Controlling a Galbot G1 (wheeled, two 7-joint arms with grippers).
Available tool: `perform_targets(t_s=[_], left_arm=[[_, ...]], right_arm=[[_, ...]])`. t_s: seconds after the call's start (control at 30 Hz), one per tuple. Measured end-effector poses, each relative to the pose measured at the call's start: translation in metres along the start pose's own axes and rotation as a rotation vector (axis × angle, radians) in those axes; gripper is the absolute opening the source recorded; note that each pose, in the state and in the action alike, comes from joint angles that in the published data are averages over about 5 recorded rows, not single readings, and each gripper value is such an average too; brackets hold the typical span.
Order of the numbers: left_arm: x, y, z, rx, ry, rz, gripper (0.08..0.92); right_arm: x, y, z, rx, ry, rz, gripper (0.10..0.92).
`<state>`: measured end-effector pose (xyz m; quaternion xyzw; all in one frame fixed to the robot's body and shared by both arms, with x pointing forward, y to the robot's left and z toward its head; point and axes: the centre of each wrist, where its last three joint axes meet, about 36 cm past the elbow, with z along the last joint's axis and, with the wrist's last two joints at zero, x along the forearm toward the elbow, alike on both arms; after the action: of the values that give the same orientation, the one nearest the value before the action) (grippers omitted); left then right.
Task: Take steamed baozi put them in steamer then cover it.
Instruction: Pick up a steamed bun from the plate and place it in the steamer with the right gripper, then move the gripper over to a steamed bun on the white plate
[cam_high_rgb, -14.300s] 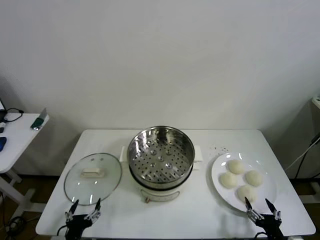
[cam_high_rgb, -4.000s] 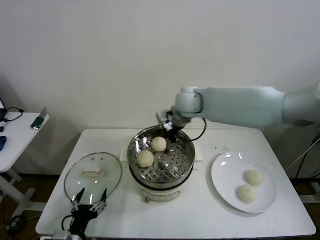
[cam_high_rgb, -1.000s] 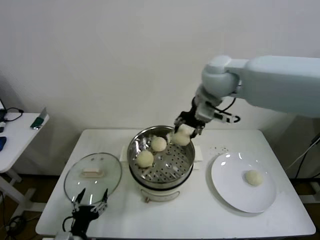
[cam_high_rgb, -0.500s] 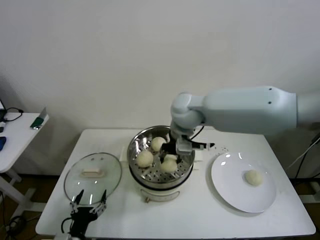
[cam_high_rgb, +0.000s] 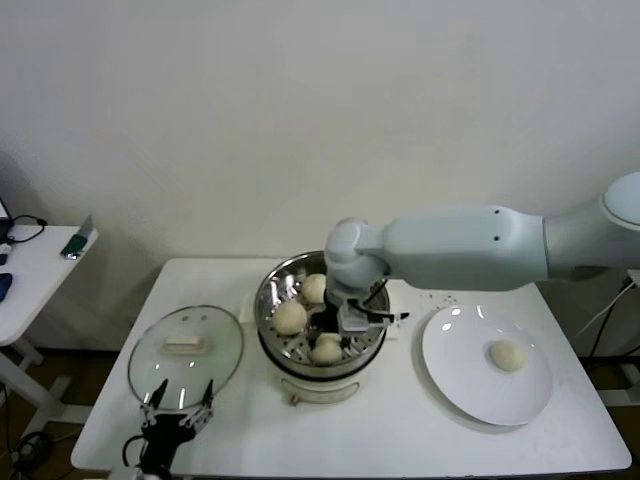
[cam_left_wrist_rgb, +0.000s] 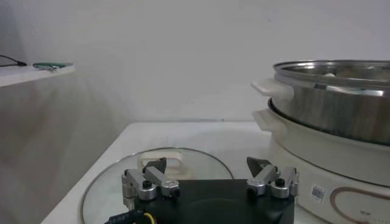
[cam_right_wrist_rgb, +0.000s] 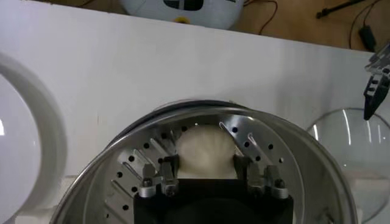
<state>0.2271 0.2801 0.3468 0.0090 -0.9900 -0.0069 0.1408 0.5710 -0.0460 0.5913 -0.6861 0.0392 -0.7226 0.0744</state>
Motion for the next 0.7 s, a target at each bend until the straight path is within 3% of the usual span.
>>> perform_targets(t_s=[0.17,0.27,0.5,0.7], left_arm=[[0.000,0.000,0.000,-0.001,-0.003,0.000,0.823],[-0.001,0.000,-0.001,-0.002,-0.004,0.001,0.823],[0.000,-0.001,0.000,-0.004,-0.005,0.002,0.823],[0.000,0.000,-0.001,-0.004,-0.006,0.000,0.823]], right_arm=[[0.004,0.002,0.005,-0.001,0.006,0.011,0.782],[0.012,0.005,0.011,-0.012,0.009,0.012,0.816],[0.050,0.023,0.034,-0.103,0.014,0.005,0.823],[0.101,0.069,0.058,-0.320,0.037,-0.011,0.823]])
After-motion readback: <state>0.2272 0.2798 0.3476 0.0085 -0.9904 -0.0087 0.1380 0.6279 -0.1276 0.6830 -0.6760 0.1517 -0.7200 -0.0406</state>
